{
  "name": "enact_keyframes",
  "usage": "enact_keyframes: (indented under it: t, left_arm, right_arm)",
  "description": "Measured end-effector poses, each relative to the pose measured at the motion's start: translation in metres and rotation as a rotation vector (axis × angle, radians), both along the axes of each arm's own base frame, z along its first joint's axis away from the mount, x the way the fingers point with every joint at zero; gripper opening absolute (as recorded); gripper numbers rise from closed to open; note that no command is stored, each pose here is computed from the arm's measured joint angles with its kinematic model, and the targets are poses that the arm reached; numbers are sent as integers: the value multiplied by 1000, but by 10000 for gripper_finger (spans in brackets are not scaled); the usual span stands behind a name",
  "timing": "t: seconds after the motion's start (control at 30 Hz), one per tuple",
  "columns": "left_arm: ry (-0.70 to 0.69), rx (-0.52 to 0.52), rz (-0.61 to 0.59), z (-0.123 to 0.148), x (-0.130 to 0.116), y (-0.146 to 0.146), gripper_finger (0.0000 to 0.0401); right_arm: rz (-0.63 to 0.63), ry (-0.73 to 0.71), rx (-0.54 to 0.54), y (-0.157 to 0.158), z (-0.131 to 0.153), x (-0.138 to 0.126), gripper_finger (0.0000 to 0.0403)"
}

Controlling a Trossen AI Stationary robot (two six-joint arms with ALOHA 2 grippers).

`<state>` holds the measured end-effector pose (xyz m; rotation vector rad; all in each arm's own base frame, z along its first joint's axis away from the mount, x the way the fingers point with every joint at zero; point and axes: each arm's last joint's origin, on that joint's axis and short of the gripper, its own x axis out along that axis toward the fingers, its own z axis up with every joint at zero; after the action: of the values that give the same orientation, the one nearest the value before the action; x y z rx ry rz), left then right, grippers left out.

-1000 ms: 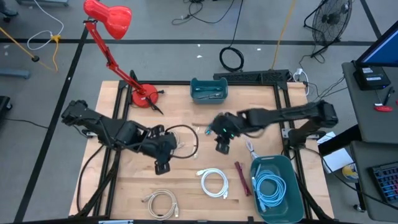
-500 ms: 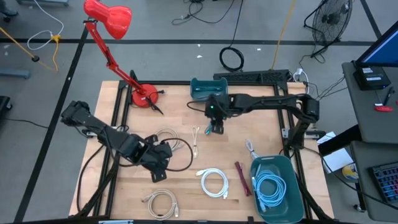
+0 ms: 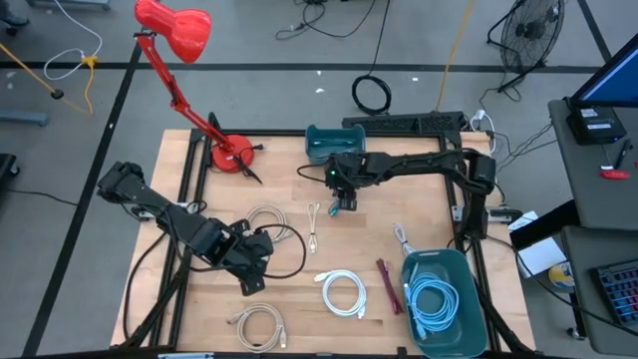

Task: Pick & Place USB Port
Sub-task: Put the blue and white charger cable into the top blue bin

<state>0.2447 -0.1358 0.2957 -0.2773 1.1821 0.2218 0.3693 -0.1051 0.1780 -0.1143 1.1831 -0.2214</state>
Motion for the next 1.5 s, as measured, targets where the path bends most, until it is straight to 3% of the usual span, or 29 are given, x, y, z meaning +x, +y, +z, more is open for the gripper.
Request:
enact_keyframes:
  t: [0.43, 0.6, 0.7, 0.8, 0.9, 1.03, 1.07, 1.3, 1.5]
  left_arm:
    - [0, 1, 8, 0, 0, 0, 156]
    - [0, 3, 2, 0, 0, 0, 156]
    - [-6, 13, -5, 0, 0, 0, 156]
    - [-15, 27, -9, 0, 1, 1, 156]
    - [-16, 33, -8, 0, 2, 3, 156]
    - [-19, 39, -5, 0, 2, 4, 156]
    - [-21, 42, -6, 0, 3, 4, 156]
    - [-42, 74, -7, 1, 3, 4, 156]
    - [-64, 105, 3, 1, 3, 4, 156]
  right_arm:
    - [-63, 77, 80, 4, -17, -2, 173]
    - [-91, 85, 207, 18, -13, -5, 171]
    - [-111, 94, 217, 27, -6, -8, 171]
    - [-166, 1, 212, 31, 10, -6, 171]
    - [-337, -101, 254, 27, 28, -9, 171]
    - [-929, -141, 467, 14, 40, -28, 171]
    - [-1013, -112, 511, 12, 39, -33, 171]
    - [-1232, 30, 641, 9, 29, -41, 182]
    - [-1281, 90, 688, 9, 16, -39, 197]
